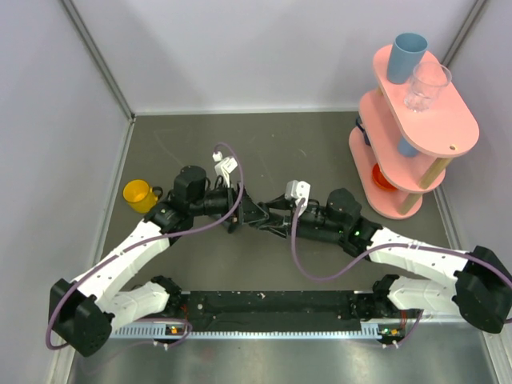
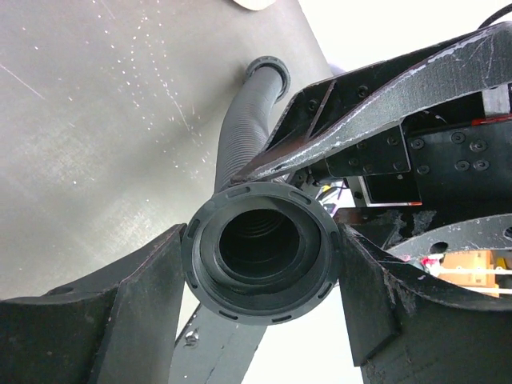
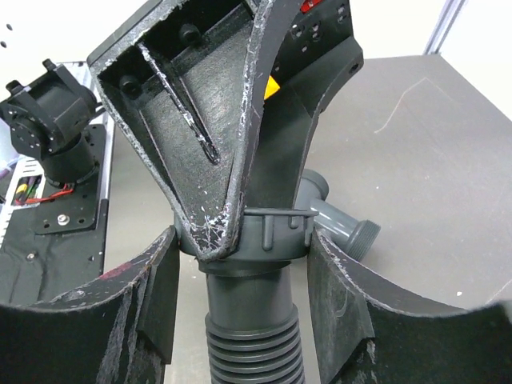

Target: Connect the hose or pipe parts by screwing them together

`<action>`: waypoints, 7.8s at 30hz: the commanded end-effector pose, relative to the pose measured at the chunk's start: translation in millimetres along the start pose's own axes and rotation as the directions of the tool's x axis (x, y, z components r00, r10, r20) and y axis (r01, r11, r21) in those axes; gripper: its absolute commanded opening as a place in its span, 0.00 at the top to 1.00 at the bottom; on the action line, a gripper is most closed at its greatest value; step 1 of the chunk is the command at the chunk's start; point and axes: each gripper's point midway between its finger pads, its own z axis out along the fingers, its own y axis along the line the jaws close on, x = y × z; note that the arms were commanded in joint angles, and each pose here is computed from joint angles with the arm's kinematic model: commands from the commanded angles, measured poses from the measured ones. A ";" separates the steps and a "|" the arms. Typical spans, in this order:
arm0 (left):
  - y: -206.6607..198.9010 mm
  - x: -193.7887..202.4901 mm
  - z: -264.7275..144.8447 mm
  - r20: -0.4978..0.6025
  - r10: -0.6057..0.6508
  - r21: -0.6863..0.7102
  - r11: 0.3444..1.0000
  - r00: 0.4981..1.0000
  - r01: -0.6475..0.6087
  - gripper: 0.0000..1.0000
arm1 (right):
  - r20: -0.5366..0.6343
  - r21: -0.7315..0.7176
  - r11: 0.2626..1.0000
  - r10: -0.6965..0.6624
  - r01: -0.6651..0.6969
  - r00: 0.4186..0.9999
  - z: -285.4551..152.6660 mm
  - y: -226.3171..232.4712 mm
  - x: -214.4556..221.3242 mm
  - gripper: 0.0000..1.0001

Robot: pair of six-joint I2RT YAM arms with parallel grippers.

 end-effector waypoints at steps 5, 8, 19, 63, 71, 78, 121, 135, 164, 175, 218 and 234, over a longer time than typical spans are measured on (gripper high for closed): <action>7.2 -34.1 -19.2 0.143 0.083 -0.178 0.982 0.986 -0.057 0.18 | 0.014 0.158 0.987 -0.038 0.035 0.999 -10.1 -27.4 -19.3 0.81; 8.8 -44.1 -27.8 0.183 0.102 -0.231 0.971 0.978 -0.058 0.11 | -0.007 0.178 0.983 -0.034 0.035 0.999 -15.1 -31.8 -10.1 0.82; 106.6 -60.7 -62.6 0.376 0.007 -0.626 0.739 0.926 0.249 0.19 | -0.019 0.226 0.972 -0.060 0.063 0.998 -32.9 -37.4 -7.3 0.82; 239.5 32.4 -30.2 0.526 -0.382 -0.645 0.402 0.760 0.649 0.26 | -0.037 0.240 0.964 -0.110 0.115 0.993 -48.2 -34.2 -5.9 0.81; 242.5 37.9 -27.7 0.527 -0.381 -0.638 0.413 0.760 0.650 0.40 | -0.040 0.239 0.964 -0.108 0.114 0.993 -47.3 -34.3 -4.6 0.81; 233.2 26.2 -23.1 0.387 -0.312 -0.690 0.527 0.868 0.497 0.96 | -0.041 0.230 0.965 -0.120 0.127 0.992 -47.8 -32.8 -5.3 0.81; 91.5 -13.2 -87.7 0.027 -0.022 -0.628 0.778 0.999 0.034 1.00 | -0.276 0.123 0.739 -0.615 0.662 0.738 41.6 -27.3 21.4 0.87; 86.8 -16.6 -78.2 0.070 -0.030 -0.579 0.813 0.997 0.065 1.00 | -0.271 0.092 0.752 -0.612 0.653 0.743 53.1 -20.4 18.2 0.87; 45.6 1.1 -54.9 -0.020 0.043 -0.286 0.957 0.999 -0.046 1.00 | -0.115 0.052 0.846 -0.523 0.531 0.845 76.5 -4.8 -7.4 0.91; 37.1 4.1 -45.6 -0.006 0.167 -0.156 0.974 0.986 -0.166 1.00 | -0.084 -0.024 0.898 -0.439 0.439 0.895 70.8 -4.5 -16.3 0.97; 35.2 10.1 -45.2 0.069 0.428 -0.095 0.902 0.901 -0.421 1.00 | -0.058 -0.055 0.966 -0.254 0.251 0.965 72.5 -16.4 -41.4 1.00; 122.3 13.5 -52.0 0.266 -0.021 -0.474 0.868 0.964 0.149 1.00 | -0.204 0.134 0.979 -0.126 0.155 0.971 19.2 -27.2 39.4 1.00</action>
